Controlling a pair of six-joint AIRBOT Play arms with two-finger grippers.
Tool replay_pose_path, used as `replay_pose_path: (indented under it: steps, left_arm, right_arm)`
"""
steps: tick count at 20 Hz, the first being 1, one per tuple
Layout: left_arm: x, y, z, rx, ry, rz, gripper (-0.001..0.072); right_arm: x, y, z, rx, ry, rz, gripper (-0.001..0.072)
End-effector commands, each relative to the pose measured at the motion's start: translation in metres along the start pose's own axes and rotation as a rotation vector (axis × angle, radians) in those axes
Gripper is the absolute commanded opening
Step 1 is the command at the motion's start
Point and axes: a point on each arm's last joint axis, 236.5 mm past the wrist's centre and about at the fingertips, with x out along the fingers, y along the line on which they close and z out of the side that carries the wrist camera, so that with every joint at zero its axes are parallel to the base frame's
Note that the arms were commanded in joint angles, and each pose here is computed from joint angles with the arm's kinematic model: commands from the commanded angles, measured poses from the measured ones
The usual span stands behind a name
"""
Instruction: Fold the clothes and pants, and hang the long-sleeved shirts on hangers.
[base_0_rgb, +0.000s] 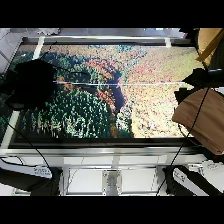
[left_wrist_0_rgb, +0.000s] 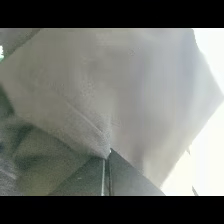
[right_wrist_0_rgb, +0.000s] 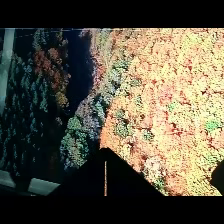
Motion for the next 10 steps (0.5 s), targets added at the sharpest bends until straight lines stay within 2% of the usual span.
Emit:
replay_pose_path:
  steps: [1,3,5,10]
  left_arm:
    - [-0.073,-0.069,0.016,0.182,-0.06,-0.11,0.0015]
    - [-0.132,-0.127,0.009,0.307,-0.095,-0.211,0.0015]
    - [-0.193,-0.186,-0.028,0.412,-0.074,-0.337,0.0015]
    - [-0.294,-0.295,-0.2,0.667,0.195,-0.684,0.0015]
  right_arm:
    - [-0.006,-0.044,-0.018,-0.017,0.08,-0.188,0.0013]
    - [-0.013,-0.07,-0.029,-0.024,0.126,-0.301,0.0013]
    - [-0.02,-0.088,-0.034,-0.029,0.151,-0.382,0.0014]
    - [-0.026,-0.1,-0.035,-0.081,0.172,-0.433,0.0013]
